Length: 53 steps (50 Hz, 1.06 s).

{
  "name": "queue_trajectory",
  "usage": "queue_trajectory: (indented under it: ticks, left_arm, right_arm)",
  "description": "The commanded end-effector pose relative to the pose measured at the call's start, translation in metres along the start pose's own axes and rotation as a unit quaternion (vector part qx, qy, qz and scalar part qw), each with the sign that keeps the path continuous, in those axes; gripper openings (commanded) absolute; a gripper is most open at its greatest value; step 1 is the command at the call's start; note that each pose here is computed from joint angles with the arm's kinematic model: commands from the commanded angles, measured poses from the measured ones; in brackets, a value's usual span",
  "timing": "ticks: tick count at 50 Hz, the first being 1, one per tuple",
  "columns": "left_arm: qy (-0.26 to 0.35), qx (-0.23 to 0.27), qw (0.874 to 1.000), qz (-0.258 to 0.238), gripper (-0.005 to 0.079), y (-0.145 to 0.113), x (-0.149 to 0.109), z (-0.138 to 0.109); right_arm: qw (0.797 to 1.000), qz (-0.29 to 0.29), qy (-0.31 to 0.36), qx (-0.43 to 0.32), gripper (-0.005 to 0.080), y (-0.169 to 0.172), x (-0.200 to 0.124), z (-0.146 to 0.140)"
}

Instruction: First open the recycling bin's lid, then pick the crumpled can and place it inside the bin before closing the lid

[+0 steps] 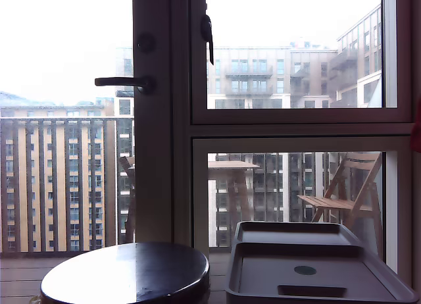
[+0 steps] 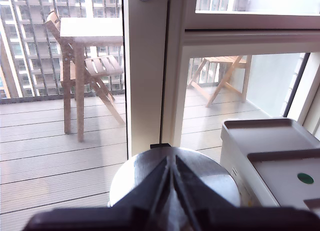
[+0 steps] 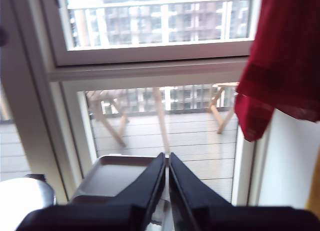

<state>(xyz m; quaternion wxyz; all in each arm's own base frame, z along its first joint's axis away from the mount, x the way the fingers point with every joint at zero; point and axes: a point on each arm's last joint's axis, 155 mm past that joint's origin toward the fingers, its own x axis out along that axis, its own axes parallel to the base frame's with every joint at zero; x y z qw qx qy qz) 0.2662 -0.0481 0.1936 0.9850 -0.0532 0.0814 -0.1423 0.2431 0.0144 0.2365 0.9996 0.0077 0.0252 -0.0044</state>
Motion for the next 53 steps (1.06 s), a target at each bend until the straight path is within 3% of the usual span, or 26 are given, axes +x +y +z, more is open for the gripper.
queue_trajectory:
  ticks: [1, 9, 24, 53]
  left_arm:
    - [0.002, -0.003, 1.0, 0.006, -0.0019, 0.002, -0.003, -0.008]
    - [-0.035, 0.01, 0.999, 0.011, -0.0019, -0.001, -0.014, 0.006]
    - [-0.052, 0.016, 0.998, 0.019, -0.0019, -0.003, -0.034, -0.002]
    - [0.058, -0.027, 0.998, 0.022, -0.0019, -0.003, -0.037, -0.059]
  right_arm:
    - [1.0, -0.003, 0.004, -0.001, -0.0013, -0.001, 0.002, -0.016]
    - [1.0, -0.007, -0.017, -0.007, -0.0013, -0.004, -0.003, -0.022]
    - [1.0, -0.003, 0.004, -0.025, -0.0013, -0.003, 0.001, -0.057]
    - [0.984, 0.01, 0.167, -0.057, -0.0013, -0.003, -0.014, -0.138]
